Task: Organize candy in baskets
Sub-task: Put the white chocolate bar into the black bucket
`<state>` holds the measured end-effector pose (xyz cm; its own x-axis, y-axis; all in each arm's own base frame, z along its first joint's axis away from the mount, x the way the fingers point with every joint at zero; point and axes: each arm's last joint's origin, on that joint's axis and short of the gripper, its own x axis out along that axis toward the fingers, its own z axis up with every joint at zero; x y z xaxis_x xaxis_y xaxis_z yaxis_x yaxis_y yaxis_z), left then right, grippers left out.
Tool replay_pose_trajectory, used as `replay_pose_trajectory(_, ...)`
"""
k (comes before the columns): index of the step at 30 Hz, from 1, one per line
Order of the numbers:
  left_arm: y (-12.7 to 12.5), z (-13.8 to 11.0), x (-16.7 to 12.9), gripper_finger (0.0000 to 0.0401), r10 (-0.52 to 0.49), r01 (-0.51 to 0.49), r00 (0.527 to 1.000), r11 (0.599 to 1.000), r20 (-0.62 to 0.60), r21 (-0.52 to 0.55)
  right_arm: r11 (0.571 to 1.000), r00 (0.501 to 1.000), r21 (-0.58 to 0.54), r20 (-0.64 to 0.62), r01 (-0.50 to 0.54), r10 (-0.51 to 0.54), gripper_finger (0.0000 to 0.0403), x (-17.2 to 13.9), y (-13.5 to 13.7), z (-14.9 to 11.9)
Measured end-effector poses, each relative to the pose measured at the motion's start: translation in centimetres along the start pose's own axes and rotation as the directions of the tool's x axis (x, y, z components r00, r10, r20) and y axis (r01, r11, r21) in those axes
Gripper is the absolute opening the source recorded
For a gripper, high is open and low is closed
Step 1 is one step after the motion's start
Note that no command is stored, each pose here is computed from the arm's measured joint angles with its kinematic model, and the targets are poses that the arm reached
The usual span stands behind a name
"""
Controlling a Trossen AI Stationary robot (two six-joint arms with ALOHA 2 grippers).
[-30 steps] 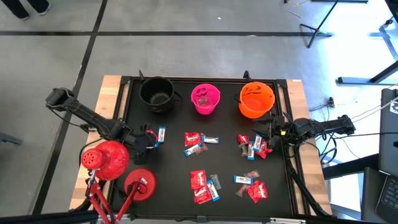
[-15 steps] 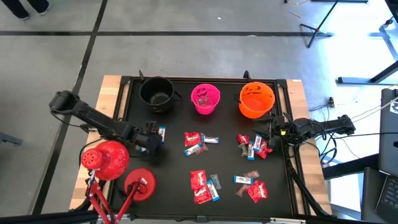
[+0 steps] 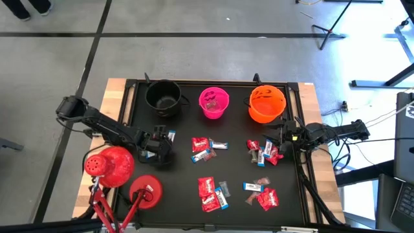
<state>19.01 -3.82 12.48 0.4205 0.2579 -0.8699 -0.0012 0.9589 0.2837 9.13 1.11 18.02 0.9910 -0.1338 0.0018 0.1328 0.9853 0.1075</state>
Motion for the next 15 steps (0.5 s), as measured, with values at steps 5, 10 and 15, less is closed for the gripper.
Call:
replay_pose_trajectory(5,-0.10,0.16,0.28,0.0077,0.010,-0.010,1.000,1.000,0.007,-0.001,1.000,1.000,0.000,0.000,0.000,0.000,0.0214,0.00,0.00,0.00)
replay_pose_trajectory(10,-0.14,0.30,0.29,0.0008,0.000,0.000,1.000,1.000,0.020,-0.009,1.000,1.000,0.000,0.000,0.000,0.000,0.0214,0.00,0.00,0.00)
replay_pose_trajectory(15,0.00,0.86,-0.27,0.0001,-0.004,0.005,0.999,1.000,0.050,-0.019,1.000,1.000,0.000,0.000,0.000,0.000,0.0214,0.00,0.00,0.00)
